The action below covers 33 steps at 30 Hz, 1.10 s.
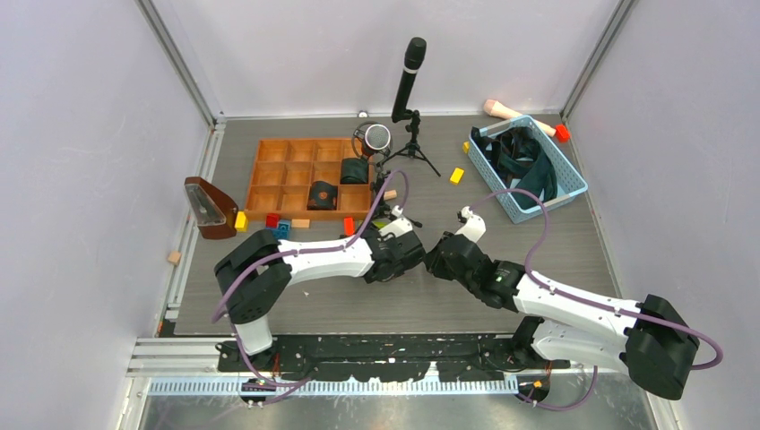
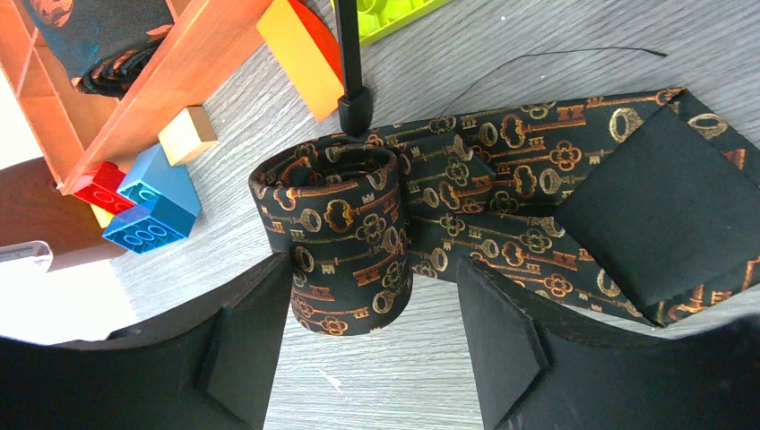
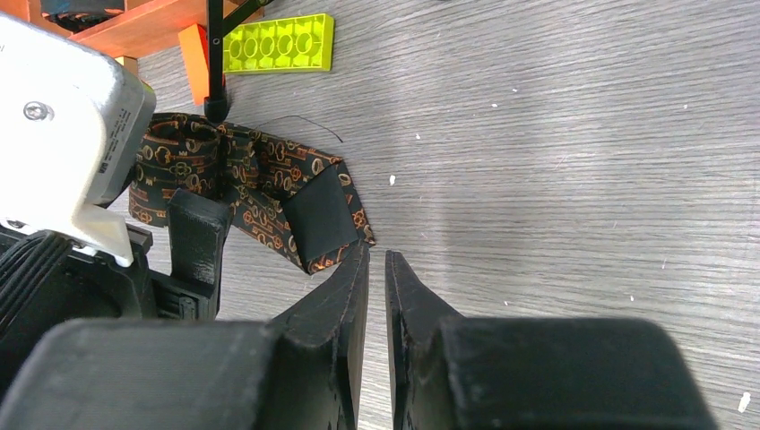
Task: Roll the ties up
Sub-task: Roll the tie at the center of the board.
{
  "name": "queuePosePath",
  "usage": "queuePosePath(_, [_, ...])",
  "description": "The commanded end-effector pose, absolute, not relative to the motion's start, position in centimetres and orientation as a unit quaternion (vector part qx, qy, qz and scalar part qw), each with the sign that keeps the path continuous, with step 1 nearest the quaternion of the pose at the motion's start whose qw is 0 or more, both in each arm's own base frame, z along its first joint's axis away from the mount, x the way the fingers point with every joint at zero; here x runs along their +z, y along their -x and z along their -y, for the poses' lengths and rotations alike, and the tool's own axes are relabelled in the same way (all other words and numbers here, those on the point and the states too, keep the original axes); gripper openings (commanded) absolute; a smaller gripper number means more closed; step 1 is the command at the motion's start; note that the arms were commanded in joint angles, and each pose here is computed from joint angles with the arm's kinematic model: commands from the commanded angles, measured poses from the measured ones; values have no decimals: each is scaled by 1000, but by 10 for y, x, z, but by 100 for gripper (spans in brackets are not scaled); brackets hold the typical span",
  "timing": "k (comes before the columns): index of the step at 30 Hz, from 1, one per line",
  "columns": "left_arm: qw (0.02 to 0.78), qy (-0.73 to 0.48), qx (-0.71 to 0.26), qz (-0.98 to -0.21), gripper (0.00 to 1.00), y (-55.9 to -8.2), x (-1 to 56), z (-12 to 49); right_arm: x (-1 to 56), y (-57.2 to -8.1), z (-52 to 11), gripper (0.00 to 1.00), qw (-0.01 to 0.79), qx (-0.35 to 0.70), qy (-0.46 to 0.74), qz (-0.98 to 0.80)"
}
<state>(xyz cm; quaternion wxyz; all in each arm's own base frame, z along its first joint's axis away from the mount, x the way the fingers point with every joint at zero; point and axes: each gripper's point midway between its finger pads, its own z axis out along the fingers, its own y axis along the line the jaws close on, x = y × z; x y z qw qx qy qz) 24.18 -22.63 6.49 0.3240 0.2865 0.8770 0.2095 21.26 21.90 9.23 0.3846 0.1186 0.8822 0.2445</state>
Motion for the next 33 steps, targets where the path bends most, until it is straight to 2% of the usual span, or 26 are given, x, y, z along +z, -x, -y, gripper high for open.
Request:
queuePosePath(1, [334,-272,177,-885,68,-242,69,244,100,-217,-216,19,401,249,-133,-872])
queuePosePath(13, [331,-276,124,-894,61,-236,63,267,98,-218,-217,19,398,245,-132,-874])
queuePosePath(27, [348,-243,38,-904,58,-234,66,278,97,-218,-217,19,397,244,-131,-875])
queuePosePath(33, [367,-214,-19,-905,58,-240,87,277,97,-219,-218,19,396,243,-132,-876])
